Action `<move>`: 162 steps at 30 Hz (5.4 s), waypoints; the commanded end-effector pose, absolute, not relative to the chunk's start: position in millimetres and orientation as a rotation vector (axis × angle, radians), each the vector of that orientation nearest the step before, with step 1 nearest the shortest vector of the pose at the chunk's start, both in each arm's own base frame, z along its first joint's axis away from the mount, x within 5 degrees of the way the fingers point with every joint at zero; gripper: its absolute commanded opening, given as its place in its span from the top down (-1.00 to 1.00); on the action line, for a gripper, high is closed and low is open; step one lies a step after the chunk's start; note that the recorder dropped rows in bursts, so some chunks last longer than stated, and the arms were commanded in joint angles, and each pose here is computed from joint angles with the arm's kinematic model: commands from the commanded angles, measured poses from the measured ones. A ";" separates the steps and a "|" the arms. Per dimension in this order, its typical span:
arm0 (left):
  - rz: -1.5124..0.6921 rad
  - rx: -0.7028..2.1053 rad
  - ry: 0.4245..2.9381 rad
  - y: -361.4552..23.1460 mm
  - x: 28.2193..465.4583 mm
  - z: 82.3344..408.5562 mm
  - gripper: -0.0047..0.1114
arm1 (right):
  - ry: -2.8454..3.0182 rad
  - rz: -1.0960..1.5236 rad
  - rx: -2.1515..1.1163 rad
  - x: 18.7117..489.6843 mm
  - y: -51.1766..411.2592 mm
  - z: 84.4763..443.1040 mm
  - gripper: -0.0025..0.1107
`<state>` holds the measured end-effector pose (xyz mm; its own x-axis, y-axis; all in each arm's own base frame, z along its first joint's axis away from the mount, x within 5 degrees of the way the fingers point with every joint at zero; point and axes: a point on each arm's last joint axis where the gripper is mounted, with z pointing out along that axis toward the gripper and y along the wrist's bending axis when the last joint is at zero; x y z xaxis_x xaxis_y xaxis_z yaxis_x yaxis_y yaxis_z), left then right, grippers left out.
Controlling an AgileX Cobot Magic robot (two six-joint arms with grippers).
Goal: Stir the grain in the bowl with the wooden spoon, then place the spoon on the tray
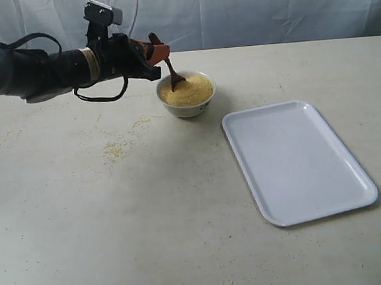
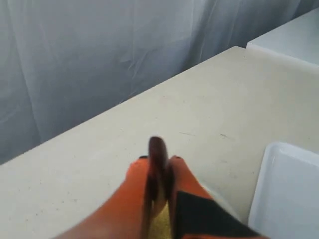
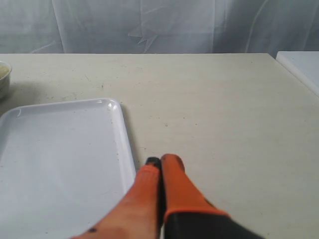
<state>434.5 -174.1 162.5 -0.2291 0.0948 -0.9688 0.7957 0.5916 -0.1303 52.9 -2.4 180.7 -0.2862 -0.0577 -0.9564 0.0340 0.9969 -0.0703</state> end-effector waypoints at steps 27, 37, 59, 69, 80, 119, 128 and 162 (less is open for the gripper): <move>-1.387 0.425 2.173 -328.0 333.5 160.2 0.92 | 1.845 -0.086 -0.015 53.0 -2.3 180.7 0.97; -1.543 0.157 2.259 -335.2 335.3 113.2 0.72 | 1.845 -0.086 -0.015 53.0 -2.3 180.7 0.97; -1.366 0.279 2.481 -327.9 326.2 109.2 -0.05 | 1.845 -0.086 -0.015 53.0 -2.3 180.7 0.97; -1.211 0.434 2.435 -318.1 331.0 131.2 0.11 | 1.845 -0.086 -0.015 53.0 -2.3 180.7 0.97; -1.268 0.524 2.275 -264.1 356.2 198.5 0.91 | 1.845 -0.086 -0.015 53.0 -2.3 180.7 0.97; -0.072 0.175 2.536 -25.2 188.1 266.2 0.92 | 1.845 -0.086 -0.015 53.0 -2.3 180.7 0.97; -0.127 0.138 2.186 -19.1 122.8 316.7 0.92 | 1.845 -0.086 -0.015 53.0 -2.3 180.7 0.97; -0.039 0.021 1.735 -2.5 55.2 190.4 0.92 | 1.845 -0.086 -0.015 53.0 -2.3 180.7 0.97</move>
<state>55.4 -2.7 190.6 -0.1708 -0.0097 -0.9853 0.0381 0.9991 -0.0165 52.9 -2.4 180.8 -0.2854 -0.0578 -0.9567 0.0341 0.9969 -0.0704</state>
